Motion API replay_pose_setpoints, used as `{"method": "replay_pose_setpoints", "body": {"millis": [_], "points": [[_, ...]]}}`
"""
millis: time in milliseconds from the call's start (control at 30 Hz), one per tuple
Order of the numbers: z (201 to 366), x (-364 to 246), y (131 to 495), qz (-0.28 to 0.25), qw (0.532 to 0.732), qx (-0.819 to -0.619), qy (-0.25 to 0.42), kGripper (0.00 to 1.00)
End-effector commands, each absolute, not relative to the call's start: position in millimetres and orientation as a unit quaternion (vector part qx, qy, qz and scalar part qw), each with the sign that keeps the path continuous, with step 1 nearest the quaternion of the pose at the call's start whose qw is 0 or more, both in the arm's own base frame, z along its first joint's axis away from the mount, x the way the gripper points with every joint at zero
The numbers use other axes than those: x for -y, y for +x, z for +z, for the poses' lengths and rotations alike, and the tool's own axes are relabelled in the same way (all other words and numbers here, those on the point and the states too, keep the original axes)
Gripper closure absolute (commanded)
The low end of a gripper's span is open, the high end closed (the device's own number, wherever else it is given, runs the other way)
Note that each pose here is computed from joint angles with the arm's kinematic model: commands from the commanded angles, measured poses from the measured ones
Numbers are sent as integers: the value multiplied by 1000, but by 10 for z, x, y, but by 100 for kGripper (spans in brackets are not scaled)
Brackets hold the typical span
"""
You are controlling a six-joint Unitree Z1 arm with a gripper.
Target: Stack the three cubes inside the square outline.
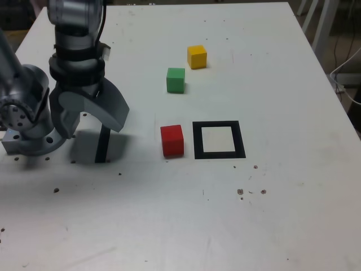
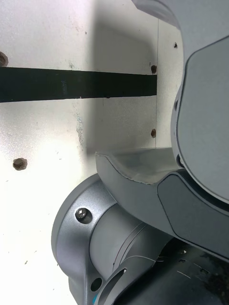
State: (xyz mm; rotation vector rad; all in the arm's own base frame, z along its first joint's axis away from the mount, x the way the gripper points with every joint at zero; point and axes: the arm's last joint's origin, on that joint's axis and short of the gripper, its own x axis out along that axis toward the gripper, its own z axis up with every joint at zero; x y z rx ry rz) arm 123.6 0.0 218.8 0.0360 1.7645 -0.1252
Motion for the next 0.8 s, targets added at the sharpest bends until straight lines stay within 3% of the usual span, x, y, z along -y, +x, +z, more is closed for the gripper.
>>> {"method": "replay_pose_setpoints", "body": {"millis": [0,767], "points": [[2182,1,1239,-56,633,-772,17,0],[2198,0,1291,-54,639,-767,17,0]]}}
